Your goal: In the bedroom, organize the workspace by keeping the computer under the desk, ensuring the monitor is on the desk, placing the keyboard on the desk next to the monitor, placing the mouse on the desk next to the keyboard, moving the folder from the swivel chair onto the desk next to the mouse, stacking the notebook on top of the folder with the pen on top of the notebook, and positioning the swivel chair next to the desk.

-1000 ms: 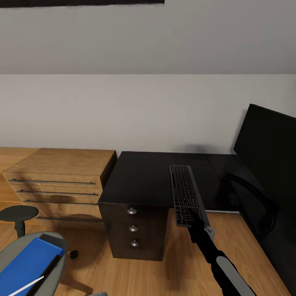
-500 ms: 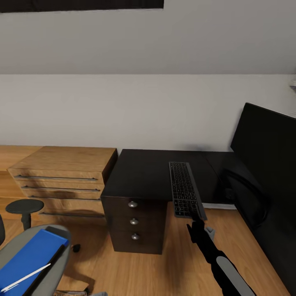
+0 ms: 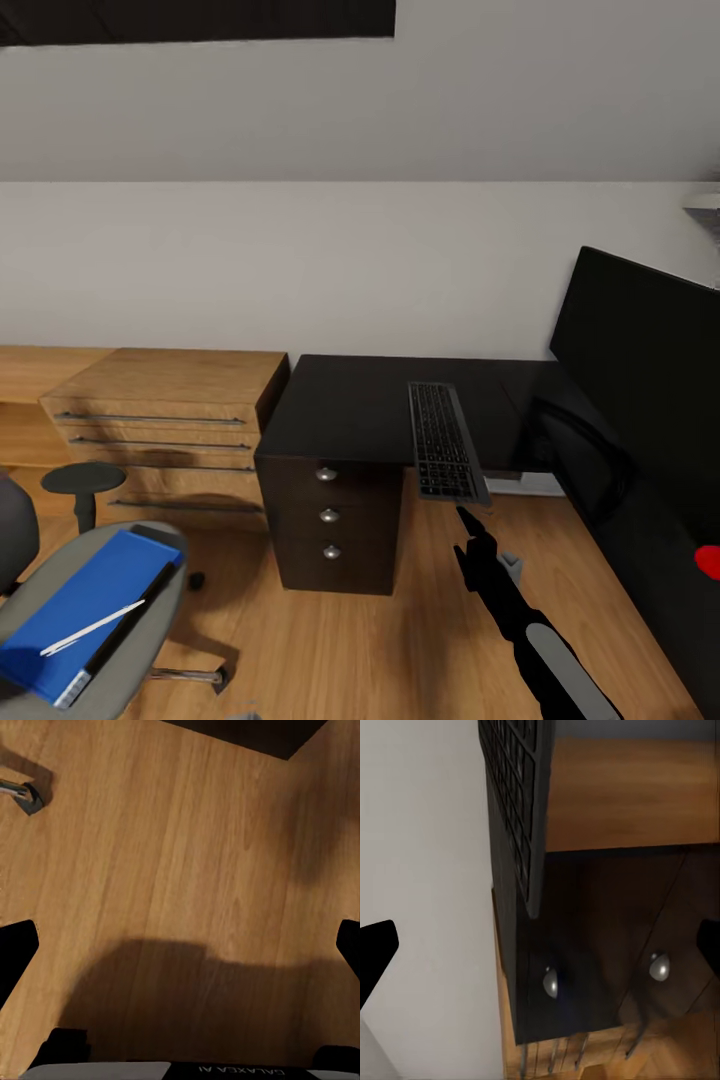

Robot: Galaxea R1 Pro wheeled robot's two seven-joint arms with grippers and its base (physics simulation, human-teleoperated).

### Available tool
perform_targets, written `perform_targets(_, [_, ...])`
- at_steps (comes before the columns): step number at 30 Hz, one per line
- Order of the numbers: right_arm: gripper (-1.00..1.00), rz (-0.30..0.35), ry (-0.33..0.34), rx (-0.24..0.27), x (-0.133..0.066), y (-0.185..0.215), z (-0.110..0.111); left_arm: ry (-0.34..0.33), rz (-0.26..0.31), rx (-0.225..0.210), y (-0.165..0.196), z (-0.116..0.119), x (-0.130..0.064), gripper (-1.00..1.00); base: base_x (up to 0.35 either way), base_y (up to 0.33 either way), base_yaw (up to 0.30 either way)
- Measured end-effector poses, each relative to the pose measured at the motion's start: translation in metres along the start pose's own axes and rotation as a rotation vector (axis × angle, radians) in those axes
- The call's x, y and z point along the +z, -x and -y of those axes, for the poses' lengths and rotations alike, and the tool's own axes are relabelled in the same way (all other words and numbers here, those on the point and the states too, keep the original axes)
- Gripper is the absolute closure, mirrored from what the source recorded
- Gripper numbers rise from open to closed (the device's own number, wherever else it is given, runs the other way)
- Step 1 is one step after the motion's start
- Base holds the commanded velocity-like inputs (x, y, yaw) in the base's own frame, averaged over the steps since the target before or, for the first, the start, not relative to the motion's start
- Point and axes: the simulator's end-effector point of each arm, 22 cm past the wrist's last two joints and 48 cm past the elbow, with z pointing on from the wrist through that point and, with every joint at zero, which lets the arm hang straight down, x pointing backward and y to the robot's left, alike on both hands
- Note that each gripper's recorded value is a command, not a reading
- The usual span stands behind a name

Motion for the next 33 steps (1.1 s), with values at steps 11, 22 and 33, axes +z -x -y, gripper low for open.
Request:
perform_targets(11, [-1.00, 0.015, 0.006, -0.006, 0.000, 0.003, -0.002, 0.004, -0.005, 0.000, -0.003, -0.002, 0.000, -1.00, -0.222, 0.000, 0.000])
perform_targets(22, [-1.00, 0.087, 0.089, -0.095, -0.008, 0.011, -0.055, 0.008, -0.007, 0.000, 0.006, 0.001, -0.013, -1.00, -0.014, 0.000, 0.000])
perform_targets(33, [-1.00, 0.185, 0.045, -0.262, -0.041, 0.014, -0.087, 0.010, -0.011, 0.000, 0.014, 0.004, -0.028, -1.00, 0.000, 0.000, 0.000])
